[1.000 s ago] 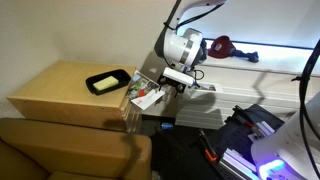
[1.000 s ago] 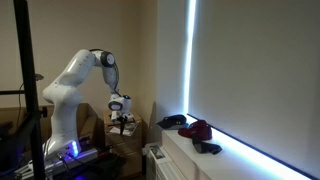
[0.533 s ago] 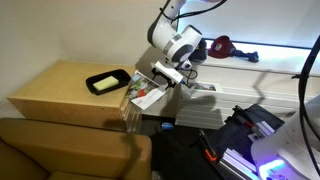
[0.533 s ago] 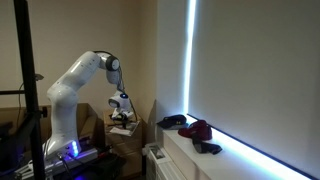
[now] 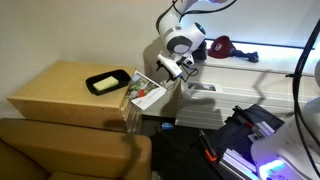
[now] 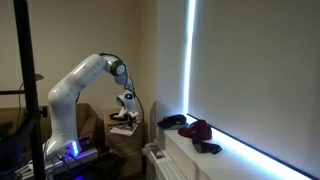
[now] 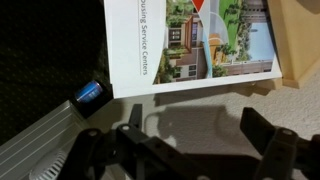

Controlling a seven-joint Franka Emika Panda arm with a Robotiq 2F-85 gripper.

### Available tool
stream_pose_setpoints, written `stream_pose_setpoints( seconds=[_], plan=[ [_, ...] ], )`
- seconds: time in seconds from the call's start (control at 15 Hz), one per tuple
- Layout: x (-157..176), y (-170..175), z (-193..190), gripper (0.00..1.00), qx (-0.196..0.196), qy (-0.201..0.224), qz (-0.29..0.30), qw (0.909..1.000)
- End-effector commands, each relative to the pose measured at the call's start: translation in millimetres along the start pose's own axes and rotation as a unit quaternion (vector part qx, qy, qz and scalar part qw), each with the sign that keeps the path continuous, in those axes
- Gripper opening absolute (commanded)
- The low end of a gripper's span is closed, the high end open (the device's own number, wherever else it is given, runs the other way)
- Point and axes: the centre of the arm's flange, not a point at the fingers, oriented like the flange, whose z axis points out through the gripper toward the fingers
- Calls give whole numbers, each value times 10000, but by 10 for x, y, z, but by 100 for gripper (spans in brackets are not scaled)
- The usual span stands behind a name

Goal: Pick up the book from the cabinet and put it by the window.

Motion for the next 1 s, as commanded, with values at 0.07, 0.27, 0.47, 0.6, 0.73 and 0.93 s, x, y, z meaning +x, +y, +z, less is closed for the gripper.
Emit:
stream_pose_setpoints(
  seconds=[0.07,0.27,0.47,0.6,0.73,0.93],
  plan=[
    [202,124,60,100,5,-155,803,9966],
    [437,473,143,100,-78,-214,1548,9877],
    [536,622,292,100,313,-634,2036,9765],
    [545,586,321,100,467,-883,2461,9641],
    [428,448,265,100,467,-1208,2531,9587],
    [419,514,328,100,440,-1095,2473,9617]
  ],
)
